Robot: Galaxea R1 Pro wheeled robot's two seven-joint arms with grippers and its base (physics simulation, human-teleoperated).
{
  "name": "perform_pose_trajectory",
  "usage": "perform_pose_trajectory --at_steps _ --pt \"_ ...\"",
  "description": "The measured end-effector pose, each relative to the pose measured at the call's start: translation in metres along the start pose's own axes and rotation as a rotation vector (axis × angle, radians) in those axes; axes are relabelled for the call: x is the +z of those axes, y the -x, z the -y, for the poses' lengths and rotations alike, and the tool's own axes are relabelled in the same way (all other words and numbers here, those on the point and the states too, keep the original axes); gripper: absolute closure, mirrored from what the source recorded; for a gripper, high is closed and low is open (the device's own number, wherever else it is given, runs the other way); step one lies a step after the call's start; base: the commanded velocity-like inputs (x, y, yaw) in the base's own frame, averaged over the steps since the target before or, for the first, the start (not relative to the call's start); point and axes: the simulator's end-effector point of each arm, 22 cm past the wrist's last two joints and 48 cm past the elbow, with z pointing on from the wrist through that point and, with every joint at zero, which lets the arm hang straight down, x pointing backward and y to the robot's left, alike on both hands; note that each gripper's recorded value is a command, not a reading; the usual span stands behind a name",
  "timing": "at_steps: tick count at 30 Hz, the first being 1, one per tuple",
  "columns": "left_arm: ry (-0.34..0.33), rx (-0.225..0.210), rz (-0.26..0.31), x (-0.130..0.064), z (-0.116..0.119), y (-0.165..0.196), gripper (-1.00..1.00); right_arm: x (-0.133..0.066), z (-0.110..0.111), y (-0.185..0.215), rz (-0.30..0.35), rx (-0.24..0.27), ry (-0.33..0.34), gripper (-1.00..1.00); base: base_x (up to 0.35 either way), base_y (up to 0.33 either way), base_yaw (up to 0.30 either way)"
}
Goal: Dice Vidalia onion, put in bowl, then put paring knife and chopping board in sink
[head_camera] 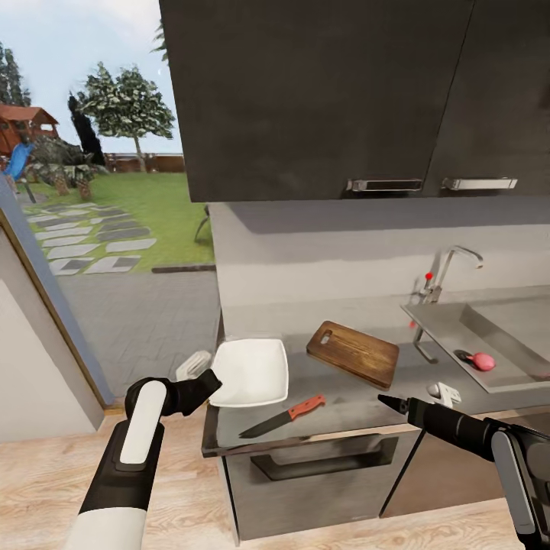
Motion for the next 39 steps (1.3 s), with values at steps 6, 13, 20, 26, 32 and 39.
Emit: perform_pose_trajectory --at_steps 6,13,20,26,32,39 --pt "0.000 0.000 0.000 0.000 0.000 0.000 -1.00 0.000 0.000 0.000 0.000 0.000 0.000 -1.00 0.000 0.000 0.000" --pt "0.000 0.000 0.000 0.000 0.000 0.000 -1.00 0.000 0.000 0.000 0.000 0.000 0.000 -1.00 0.000 0.000 0.000" --pt "0.000 0.000 0.001 0.000 -0.001 0.001 -1.00 0.000 -0.001 0.000 -0.001 -0.001 0.002 -1.00 0.000 0.000 0.000" --pt "0.000 0.000 0.001 0.000 -0.001 0.001 -1.00 0.000 -0.001 0.000 -0.001 -0.001 0.003 -1.00 0.000 0.000 0.000" --pt "-0.044 0.028 -0.034 -0.004 0.011 -0.006 -1.00 0.000 -0.002 0.000 0.000 -0.001 0.007 -1.00 0.000 0.000 0.000" --pt "-0.463 0.289 -0.077 -0.049 0.121 -0.027 -1.00 -0.002 -0.027 0.002 0.001 -0.014 0.109 -1.00 0.000 0.000 0.000"
